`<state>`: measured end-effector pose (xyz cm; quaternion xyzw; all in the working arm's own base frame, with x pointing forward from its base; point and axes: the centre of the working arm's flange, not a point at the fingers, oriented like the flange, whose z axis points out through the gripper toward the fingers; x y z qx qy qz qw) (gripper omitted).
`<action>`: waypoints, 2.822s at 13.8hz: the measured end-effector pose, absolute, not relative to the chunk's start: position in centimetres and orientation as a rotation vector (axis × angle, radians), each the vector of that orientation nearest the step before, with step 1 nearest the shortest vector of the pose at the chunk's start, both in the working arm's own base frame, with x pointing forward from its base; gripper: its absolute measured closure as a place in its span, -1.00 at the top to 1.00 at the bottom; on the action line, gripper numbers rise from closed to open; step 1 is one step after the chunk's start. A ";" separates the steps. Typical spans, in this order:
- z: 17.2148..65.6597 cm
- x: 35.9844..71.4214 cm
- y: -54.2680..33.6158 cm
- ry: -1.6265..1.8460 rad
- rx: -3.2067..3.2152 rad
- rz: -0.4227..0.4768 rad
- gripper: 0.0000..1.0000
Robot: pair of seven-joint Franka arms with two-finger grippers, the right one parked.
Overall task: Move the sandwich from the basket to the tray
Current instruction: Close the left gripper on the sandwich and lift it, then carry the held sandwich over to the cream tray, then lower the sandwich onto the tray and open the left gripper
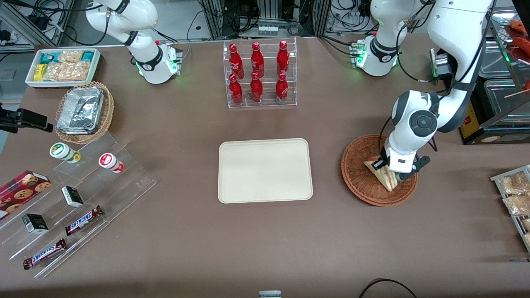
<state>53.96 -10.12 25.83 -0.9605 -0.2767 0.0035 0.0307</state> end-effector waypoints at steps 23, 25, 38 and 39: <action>29.1 55.3 -46.8 -0.192 -3.133 0.144 -0.64; 27.7 54.5 -49.3 -0.205 -3.127 0.122 -0.64; 24.0 51.9 -54.0 -0.300 -3.084 0.115 -0.64; 23.7 51.8 -53.9 -0.307 -3.080 0.119 -0.64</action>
